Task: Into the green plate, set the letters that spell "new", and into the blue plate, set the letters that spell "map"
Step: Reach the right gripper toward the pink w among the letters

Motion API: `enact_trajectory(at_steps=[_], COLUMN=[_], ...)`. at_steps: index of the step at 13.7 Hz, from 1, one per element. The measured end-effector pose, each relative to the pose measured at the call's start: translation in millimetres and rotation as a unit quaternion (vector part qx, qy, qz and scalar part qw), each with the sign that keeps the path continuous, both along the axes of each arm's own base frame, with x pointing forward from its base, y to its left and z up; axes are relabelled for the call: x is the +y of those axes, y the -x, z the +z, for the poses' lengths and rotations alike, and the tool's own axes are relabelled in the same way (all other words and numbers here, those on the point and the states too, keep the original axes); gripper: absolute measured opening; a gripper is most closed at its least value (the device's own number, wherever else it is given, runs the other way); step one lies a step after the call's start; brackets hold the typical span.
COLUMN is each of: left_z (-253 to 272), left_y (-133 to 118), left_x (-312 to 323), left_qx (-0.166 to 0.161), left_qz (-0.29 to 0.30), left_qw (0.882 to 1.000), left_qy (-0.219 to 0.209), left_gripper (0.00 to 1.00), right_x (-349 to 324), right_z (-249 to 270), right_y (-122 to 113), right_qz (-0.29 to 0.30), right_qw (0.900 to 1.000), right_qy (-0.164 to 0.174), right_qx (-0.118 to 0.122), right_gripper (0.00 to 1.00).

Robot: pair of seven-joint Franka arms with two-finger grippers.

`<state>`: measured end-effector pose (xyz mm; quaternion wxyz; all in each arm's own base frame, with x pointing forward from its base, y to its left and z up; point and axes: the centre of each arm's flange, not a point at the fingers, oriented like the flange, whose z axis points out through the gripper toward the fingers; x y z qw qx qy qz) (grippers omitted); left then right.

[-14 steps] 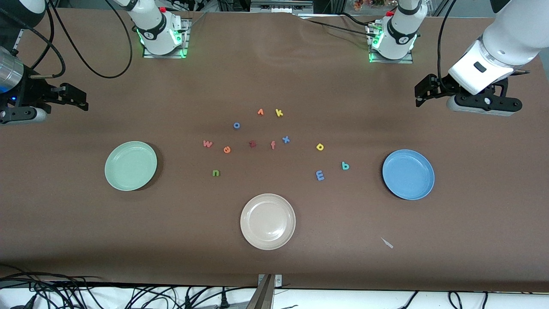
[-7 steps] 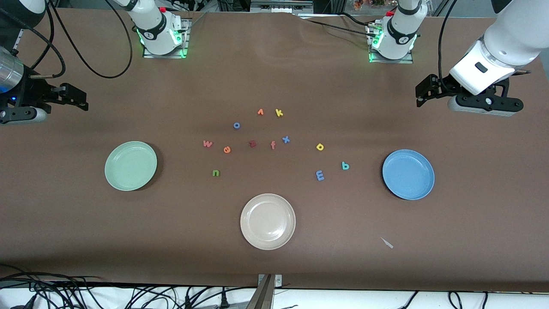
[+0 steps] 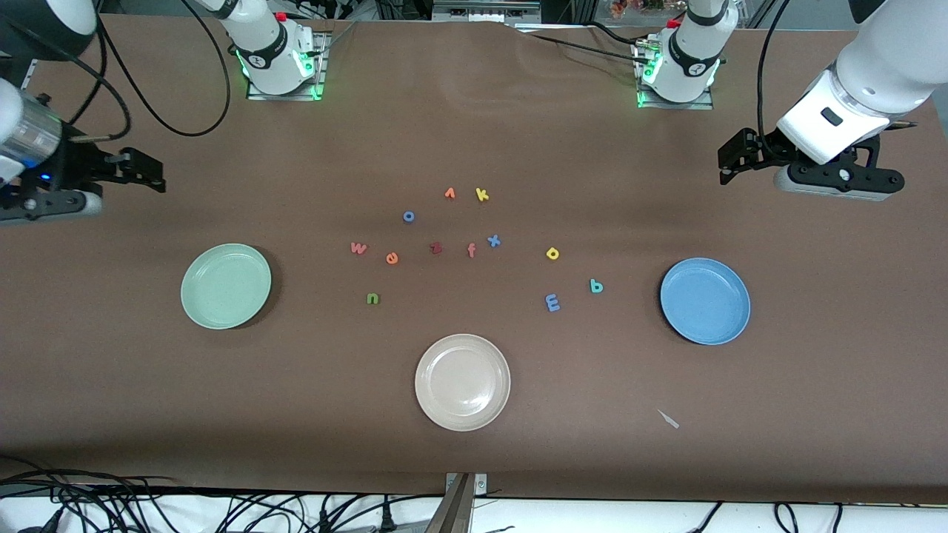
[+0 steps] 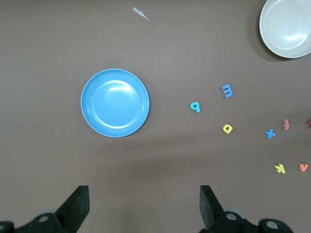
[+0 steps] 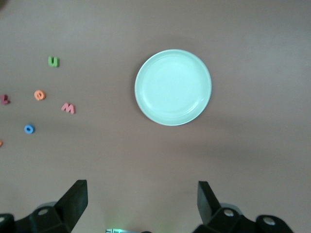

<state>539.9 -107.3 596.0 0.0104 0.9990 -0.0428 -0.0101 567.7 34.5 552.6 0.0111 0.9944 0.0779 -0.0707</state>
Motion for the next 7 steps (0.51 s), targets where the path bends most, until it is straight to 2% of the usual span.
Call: enact_trajectory(at_steps=[4, 7], left_z=[0, 0], left_y=[0, 0], left_x=[1, 1], left_qx=[0.0, 0.0], left_qz=[0.001, 0.001], left_qw=[1.0, 1.0], left_qy=[0.0, 0.0], left_gripper=[1.0, 1.0], right_x=[47, 94], right_z=[-37, -79], right_y=[-8, -7], right_qz=[0.008, -0.023], right_qw=[1.0, 1.0], right_qy=[-0.004, 0.003], right_qx=[0.03, 0.012], right_gripper=[1.0, 1.0])
